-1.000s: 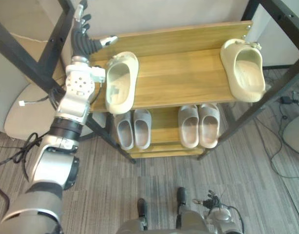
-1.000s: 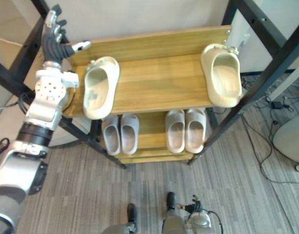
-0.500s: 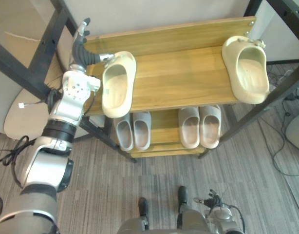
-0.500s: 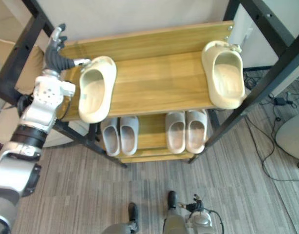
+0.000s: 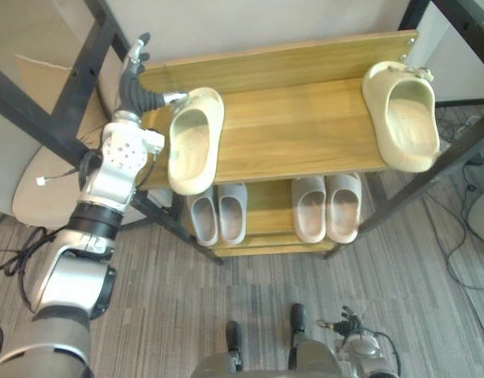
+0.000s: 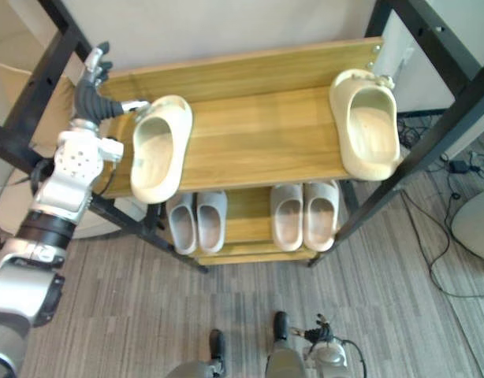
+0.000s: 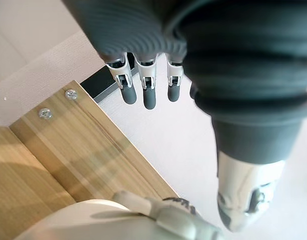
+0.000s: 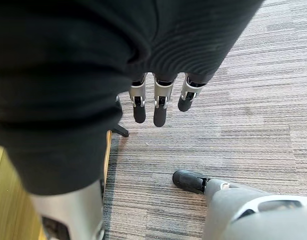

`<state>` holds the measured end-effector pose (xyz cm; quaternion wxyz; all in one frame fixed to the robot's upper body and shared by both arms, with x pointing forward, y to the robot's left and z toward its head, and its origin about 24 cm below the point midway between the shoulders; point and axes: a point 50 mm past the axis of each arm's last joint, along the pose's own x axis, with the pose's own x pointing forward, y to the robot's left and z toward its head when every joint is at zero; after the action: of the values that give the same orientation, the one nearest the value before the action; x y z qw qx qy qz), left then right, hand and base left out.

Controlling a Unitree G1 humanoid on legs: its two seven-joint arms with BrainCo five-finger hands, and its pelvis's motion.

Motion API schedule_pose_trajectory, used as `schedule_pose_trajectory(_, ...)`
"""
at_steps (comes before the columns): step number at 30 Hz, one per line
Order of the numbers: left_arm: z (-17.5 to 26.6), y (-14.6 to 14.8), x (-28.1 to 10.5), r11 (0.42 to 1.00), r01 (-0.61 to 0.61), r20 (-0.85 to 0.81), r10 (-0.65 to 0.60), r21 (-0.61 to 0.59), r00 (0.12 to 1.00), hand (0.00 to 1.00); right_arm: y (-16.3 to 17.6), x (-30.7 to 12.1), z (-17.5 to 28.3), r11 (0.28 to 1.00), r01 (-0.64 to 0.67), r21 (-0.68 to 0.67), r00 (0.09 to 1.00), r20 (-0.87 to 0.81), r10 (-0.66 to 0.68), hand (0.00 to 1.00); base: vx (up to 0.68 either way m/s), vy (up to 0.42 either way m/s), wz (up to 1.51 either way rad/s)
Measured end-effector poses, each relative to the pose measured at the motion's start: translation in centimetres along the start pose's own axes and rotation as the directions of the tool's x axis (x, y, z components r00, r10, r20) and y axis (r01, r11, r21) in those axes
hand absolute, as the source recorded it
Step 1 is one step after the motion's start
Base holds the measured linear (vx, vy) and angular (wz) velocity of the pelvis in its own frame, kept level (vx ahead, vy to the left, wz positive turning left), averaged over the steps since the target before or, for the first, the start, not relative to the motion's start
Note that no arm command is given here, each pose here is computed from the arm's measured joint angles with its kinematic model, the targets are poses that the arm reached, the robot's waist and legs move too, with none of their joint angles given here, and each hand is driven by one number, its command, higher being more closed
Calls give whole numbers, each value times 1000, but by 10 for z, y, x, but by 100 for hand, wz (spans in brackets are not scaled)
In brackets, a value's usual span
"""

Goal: Organize the slippers on the shoe rack

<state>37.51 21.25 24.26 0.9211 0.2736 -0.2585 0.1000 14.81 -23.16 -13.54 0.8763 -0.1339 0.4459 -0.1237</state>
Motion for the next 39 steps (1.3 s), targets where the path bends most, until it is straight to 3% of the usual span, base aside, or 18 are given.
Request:
schedule_pose_trajectory(14, 1, -7, -14, 999, 47, 38, -46, -22, 998, 0, -2, -2, -7, 1000, -9, -16, 1000, -15, 9, 0, 4, 0, 1)
schedule_pose_trajectory(26, -2, -11, -16, 994, 86, 39, -88, 61, 995, 0, -2, -2, -7, 1000, -9, -18, 1000, -15, 9, 0, 5, 0, 1)
schedule_pose_trajectory(39, -27, -14, -19, 980, 121, -68, -111, 160, 991, 0, -1, -1, -4, 1000, -10, -13, 1000, -7, 10, 0, 26, 1, -6)
